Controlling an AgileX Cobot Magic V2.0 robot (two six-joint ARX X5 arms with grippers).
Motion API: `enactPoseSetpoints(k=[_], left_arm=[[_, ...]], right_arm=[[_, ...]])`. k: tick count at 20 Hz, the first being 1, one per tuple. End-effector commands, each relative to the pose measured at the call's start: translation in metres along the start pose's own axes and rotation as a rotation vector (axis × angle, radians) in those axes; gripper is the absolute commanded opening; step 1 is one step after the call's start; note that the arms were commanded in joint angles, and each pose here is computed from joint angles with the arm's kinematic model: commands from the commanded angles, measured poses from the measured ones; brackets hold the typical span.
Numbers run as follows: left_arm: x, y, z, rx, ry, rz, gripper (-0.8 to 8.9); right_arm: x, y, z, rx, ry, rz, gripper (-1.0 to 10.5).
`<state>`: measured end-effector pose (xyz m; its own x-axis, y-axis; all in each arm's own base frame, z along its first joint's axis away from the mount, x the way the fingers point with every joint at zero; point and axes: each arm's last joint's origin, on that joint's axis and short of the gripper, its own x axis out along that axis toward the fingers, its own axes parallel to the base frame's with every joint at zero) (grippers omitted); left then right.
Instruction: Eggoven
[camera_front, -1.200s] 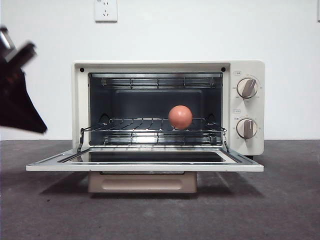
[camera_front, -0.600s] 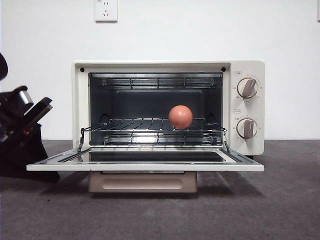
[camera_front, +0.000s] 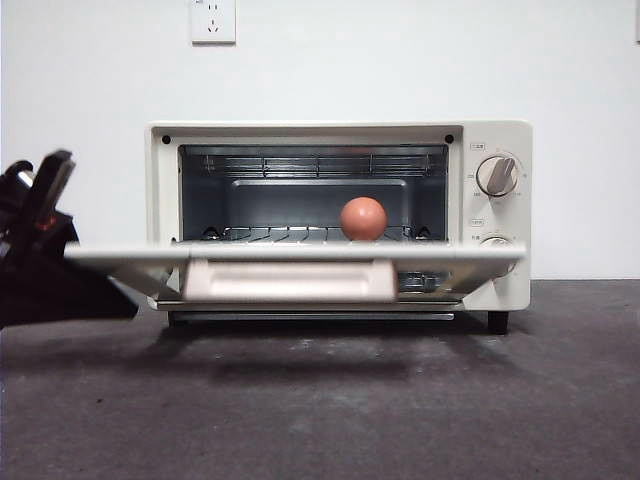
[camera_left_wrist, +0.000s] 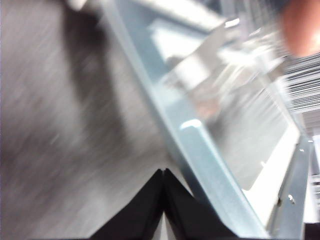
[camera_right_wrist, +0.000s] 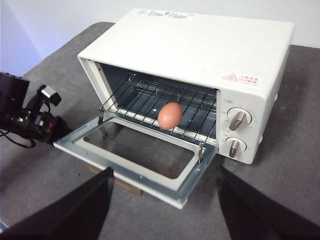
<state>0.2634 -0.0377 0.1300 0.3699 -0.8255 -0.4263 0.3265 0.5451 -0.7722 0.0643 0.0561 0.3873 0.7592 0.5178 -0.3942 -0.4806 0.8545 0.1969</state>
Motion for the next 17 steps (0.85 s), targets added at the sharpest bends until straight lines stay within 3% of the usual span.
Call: enactPoseSetpoints(k=[1, 9, 17], left_arm=[[0.0, -0.002, 0.011, -0.007, -0.048, -0.061, 0.06], [-0.009, -0.024, 0.048, 0.083, -0.346, -0.142, 0.06], [-0.015, -0.037, 0.052, 0.094, -0.359, -0.152, 0.07]], right_arm=[[-0.002, 0.001, 0.003, 0.003, -0.013, 0.007, 3.2], [-0.002, 0.001, 0.002, 0.03, -0.003, 0.001, 3.2], [-0.002, 0.0, 0.0, 0.024, 0.026, -0.007, 3.2]])
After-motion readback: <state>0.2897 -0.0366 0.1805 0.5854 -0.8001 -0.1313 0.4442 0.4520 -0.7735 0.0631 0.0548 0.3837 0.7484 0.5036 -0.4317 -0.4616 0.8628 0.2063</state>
